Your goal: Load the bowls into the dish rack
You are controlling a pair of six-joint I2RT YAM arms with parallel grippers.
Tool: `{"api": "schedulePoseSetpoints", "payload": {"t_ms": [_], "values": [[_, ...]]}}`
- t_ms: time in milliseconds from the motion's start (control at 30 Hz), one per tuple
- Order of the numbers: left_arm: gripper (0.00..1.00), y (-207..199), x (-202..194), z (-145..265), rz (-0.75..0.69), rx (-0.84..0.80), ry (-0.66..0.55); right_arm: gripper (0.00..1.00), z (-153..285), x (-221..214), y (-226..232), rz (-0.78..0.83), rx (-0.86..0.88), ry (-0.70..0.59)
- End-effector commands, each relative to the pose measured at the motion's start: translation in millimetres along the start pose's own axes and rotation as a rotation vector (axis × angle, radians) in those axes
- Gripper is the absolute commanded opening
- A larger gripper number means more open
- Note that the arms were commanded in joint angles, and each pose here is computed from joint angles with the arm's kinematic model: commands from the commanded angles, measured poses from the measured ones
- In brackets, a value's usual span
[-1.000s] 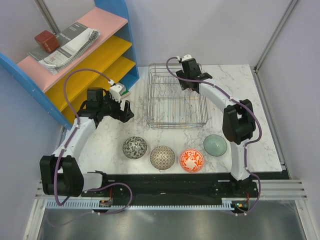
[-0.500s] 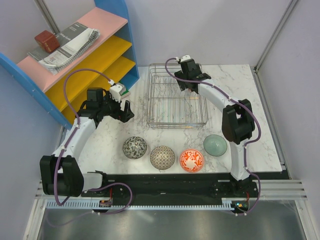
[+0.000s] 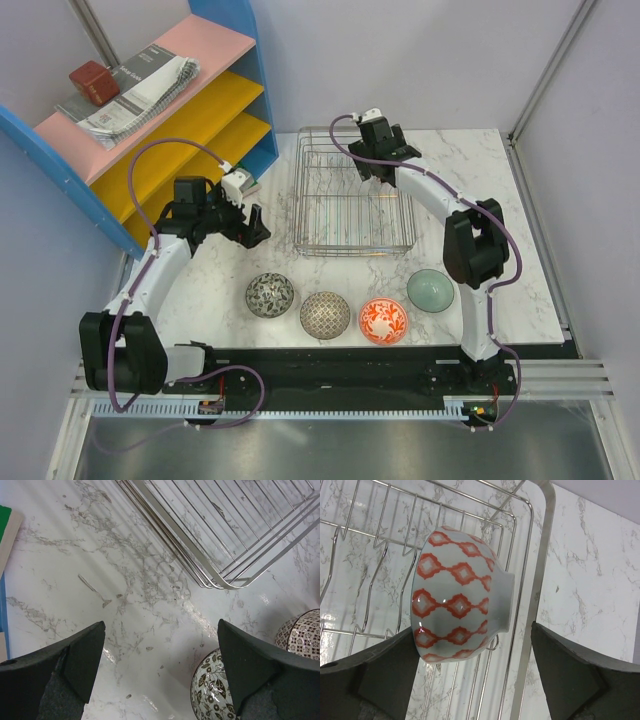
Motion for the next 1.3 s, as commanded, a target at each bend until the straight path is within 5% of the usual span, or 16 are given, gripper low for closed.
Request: {"api": "schedulePoseSetpoints", "payload": {"t_ms": [0,633,967,1267], "values": [[1.0,-3,10,9,-0.061,-0.03,-0.049,0.94,8,23,-8,-0.035,-0.065,-0.068],[1.0,-4,10,8,-0.074,-0.061,-0.043,0.97,8,-2,20,0.042,0.011,0.029],[1.0,-14,26,20,-0.154,-0.15,-0.087,0.98,101,24,-16,0.039,0.155,-0.049],[1.0,-34,31,24,-0.242,-0.197,-0.066,0.98,151,-37,-92,0.069,0.187,0.071]]}}
Point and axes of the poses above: each gripper's point midway between its finger pads, its own z axis back along the fingers, its own y axis along the line the jaws close on, x = y × z, the point moved 9 cm from there along z, back along the fingers, and after that the axes turned 10 degrees about -z, right-handed, at the moved point
